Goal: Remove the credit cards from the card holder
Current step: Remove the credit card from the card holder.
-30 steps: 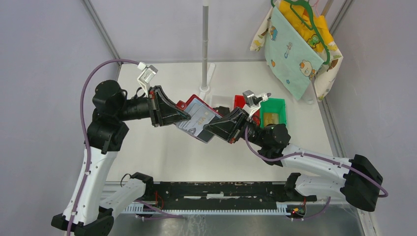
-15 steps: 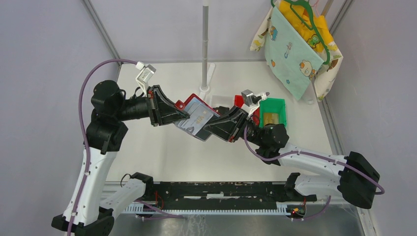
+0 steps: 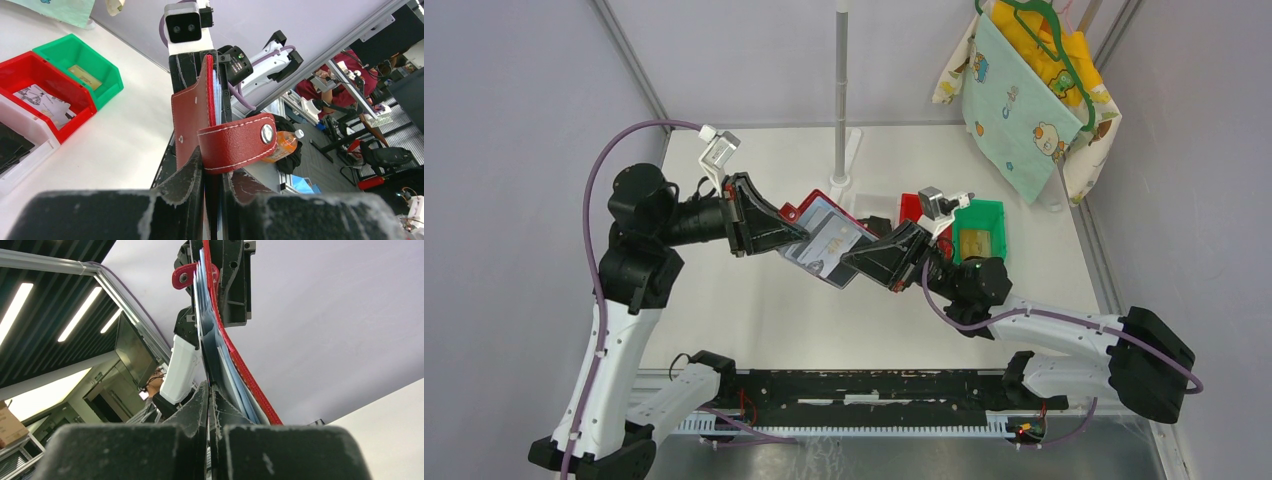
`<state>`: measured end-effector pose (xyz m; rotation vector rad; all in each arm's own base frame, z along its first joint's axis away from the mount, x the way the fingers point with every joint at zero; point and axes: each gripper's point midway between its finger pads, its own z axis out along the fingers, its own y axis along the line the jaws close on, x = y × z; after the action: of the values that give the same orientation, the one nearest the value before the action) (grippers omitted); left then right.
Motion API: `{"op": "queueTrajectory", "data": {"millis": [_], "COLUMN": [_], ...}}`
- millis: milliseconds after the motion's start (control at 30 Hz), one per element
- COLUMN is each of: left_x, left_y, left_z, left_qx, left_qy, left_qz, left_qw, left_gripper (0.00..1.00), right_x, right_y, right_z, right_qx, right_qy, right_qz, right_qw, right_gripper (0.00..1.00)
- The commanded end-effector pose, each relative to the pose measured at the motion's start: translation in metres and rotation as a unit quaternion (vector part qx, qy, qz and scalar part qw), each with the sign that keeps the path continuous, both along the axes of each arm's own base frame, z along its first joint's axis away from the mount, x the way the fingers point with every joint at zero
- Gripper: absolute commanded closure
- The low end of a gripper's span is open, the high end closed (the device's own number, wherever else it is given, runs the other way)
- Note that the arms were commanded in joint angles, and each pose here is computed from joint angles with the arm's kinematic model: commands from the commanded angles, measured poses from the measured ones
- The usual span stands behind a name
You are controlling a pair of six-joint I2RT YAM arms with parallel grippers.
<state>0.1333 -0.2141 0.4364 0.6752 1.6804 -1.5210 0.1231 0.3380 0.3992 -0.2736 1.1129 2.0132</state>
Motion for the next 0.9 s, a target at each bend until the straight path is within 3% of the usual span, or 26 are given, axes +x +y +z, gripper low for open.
{"op": "queueTrajectory", "data": {"millis": [0,233,333,533,600,733,867], "left_x": [-0.006,-0.005,-0.004,-0.004,-0.004,-0.003,-0.005], "left_y": [0.002,0.002,0.001,0.001,0.001,0.001,0.001], "left_z": [0.024,0.024,0.024,0.025,0.025,0.026,0.028], "left_qx": [-0.019,-0.019,-0.019,-0.019,-0.019,-0.020,-0.021], "left_qy": [-0.033,-0.032,-0.032,-0.033,-0.033,-0.033,-0.036], "left_qz": [0.004,0.005,0.006,0.005,0.005,0.005,0.004], "left_qw": [0.999,0.999,0.999,0.999,0.999,0.999,0.999], "left_gripper": [0.98,0.98,0.98,0.98,0.98,0.98,0.98], "right_x": [-0.012,-0.011,-0.012,-0.011,-0.010,-0.006,-0.007], "right_y": [-0.021,-0.016,-0.010,-0.004,-0.003,0.002,-0.001], "right_z": [0.029,0.030,0.034,0.035,0.037,0.038,0.038], "right_qx": [0.062,0.056,0.052,0.052,0.053,0.049,0.052], "right_qy": [-0.024,-0.025,-0.028,-0.027,-0.027,-0.020,-0.021], "right_qz": [0.006,0.007,0.014,0.020,0.019,0.018,0.015], "right_qw": [0.998,0.998,0.998,0.998,0.998,0.998,0.998], "right_gripper": [1.00,1.00,0.82,0.60,0.61,0.71,0.88]}}
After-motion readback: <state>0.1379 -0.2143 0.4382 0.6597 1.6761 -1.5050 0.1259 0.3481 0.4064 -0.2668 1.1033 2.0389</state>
